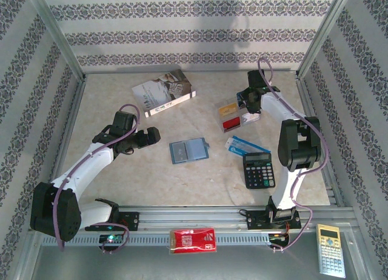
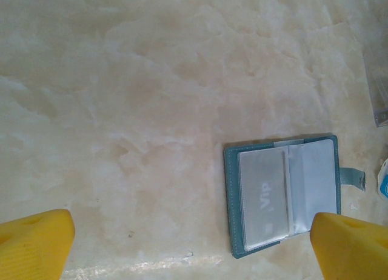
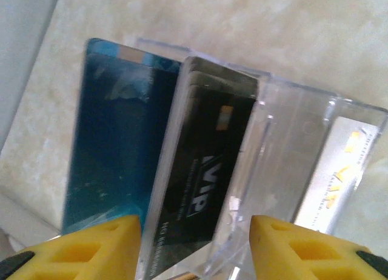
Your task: Take the credit cards out of the card holder
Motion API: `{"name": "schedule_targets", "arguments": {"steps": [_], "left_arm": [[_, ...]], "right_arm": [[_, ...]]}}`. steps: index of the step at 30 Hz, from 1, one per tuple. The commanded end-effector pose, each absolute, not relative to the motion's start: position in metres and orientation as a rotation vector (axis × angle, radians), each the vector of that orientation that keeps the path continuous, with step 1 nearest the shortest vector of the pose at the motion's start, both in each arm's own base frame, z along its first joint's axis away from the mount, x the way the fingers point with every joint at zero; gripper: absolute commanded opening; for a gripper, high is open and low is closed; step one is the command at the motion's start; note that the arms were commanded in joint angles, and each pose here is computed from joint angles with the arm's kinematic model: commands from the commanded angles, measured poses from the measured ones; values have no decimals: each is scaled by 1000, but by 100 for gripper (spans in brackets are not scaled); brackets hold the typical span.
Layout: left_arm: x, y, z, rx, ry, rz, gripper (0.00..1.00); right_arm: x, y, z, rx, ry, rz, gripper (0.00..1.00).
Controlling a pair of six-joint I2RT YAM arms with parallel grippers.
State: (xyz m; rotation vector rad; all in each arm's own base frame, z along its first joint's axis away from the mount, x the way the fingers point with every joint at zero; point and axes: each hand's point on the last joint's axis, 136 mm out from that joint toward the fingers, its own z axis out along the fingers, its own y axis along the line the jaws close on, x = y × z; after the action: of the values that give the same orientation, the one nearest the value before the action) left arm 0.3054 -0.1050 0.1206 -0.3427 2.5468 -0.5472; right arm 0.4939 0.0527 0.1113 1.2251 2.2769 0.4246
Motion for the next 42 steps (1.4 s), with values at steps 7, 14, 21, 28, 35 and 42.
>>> {"name": "schedule_targets", "arguments": {"steps": [7, 14, 21, 28, 35, 42], "left_arm": [[308, -104, 121, -364, 2539, -558, 100], [306, -103, 119, -362, 2543, -557, 100], [305, -106, 120, -358, 2545, -574, 100], [306, -111, 123, -350, 2542, -613, 100], [309, -109, 122, -374, 2523, -605, 100], [311, -102, 120, -439, 2498, -583, 100]], "right_arm": [[517, 70, 142, 1086, 2214, 571, 49], [519, 79, 137, 1061, 2226, 632, 47], [512, 77, 147, 1006, 2238, 596, 47], [477, 94, 177, 710, 2324, 502, 53], [419, 146, 164, 359, 2507, 409, 61], [360, 228, 143, -46, 2643, 368, 63]]}}
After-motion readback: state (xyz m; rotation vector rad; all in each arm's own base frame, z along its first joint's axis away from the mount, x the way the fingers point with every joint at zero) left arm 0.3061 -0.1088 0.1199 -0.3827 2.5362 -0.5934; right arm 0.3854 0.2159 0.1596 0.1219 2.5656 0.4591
